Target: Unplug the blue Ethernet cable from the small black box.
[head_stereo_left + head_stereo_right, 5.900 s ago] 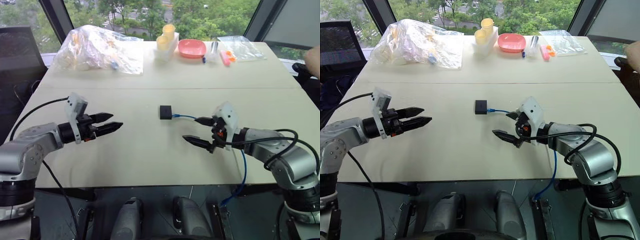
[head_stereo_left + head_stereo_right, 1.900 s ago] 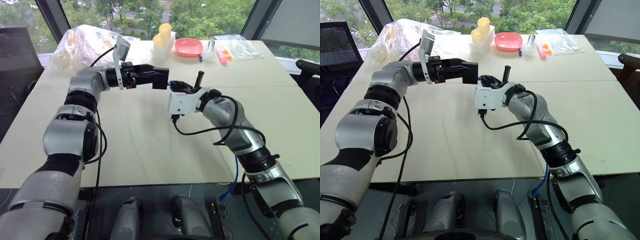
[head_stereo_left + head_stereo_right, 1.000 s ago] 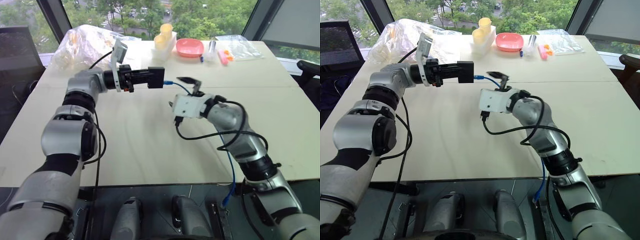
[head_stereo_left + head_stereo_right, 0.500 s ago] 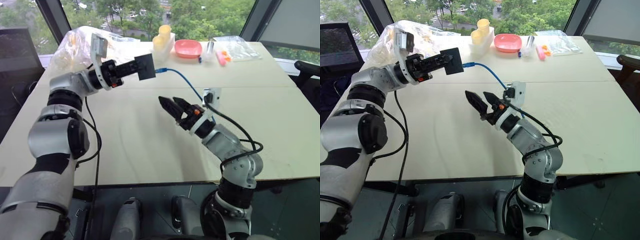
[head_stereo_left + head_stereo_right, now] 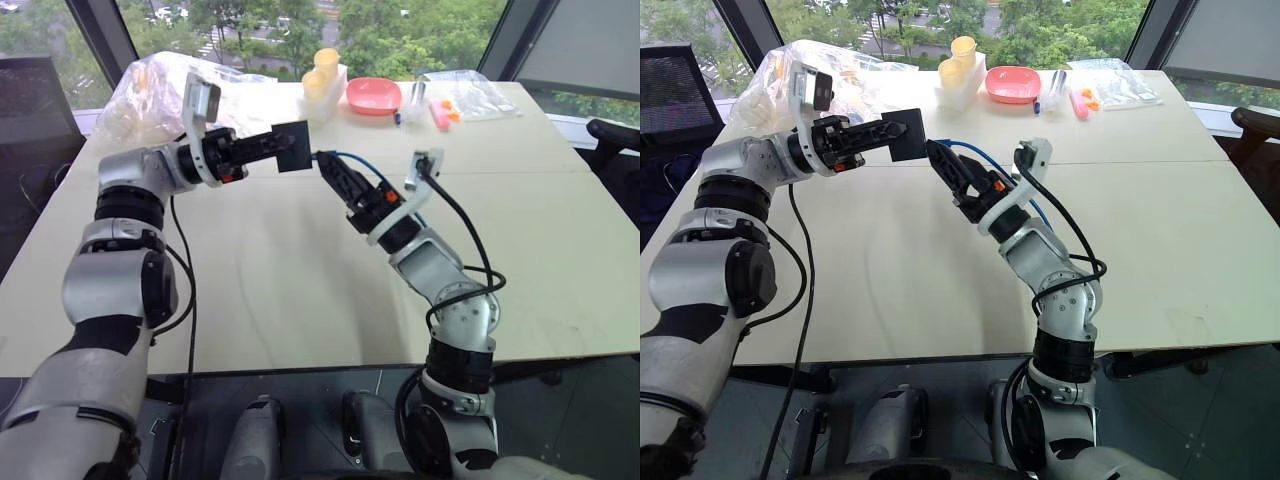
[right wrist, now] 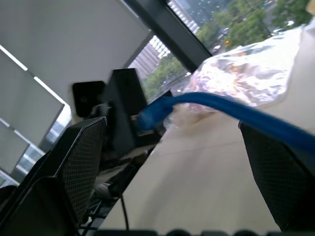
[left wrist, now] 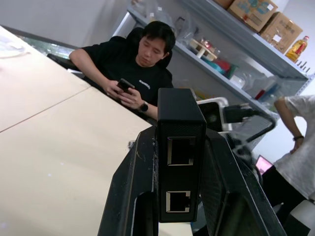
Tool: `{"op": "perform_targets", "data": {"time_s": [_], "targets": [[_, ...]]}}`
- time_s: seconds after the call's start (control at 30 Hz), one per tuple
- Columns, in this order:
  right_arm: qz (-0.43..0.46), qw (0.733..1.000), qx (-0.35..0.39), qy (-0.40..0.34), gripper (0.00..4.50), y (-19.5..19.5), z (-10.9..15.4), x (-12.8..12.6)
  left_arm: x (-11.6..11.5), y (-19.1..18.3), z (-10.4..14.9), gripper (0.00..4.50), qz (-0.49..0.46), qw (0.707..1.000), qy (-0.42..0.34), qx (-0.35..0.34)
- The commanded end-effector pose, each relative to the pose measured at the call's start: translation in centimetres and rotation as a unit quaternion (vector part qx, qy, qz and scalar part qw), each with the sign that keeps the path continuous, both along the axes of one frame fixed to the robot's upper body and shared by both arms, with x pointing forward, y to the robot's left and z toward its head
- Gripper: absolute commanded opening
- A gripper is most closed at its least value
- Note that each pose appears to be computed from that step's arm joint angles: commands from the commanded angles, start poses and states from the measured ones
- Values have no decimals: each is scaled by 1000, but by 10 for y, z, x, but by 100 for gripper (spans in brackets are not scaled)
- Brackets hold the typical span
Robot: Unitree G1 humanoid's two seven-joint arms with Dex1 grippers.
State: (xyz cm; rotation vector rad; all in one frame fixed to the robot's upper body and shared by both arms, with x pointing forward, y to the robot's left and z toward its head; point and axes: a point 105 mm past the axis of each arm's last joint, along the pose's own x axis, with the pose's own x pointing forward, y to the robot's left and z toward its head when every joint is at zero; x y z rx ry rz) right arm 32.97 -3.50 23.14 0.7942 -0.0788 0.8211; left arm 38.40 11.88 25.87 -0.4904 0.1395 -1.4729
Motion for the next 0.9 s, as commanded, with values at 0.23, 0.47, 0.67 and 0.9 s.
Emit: {"op": "perform_targets", "data": {"time_s": [0.23,0.47,0.67,0.9], "targets": [[21,999,25,-39,448,13,24,-8,-5,-4,8,53,-19,1000,-22,-6],[25,998,34,-39,448,13,25,-10,-5,-4,11,53,-20,1000,-19,-14],[35,997,43,-47,397,15,28,-13,-5,-3,11,53,-18,1000,-1,-22],[65,993,68,-66,73,18,38,-24,-5,-2,7,53,-18,999,16,-27]]}}
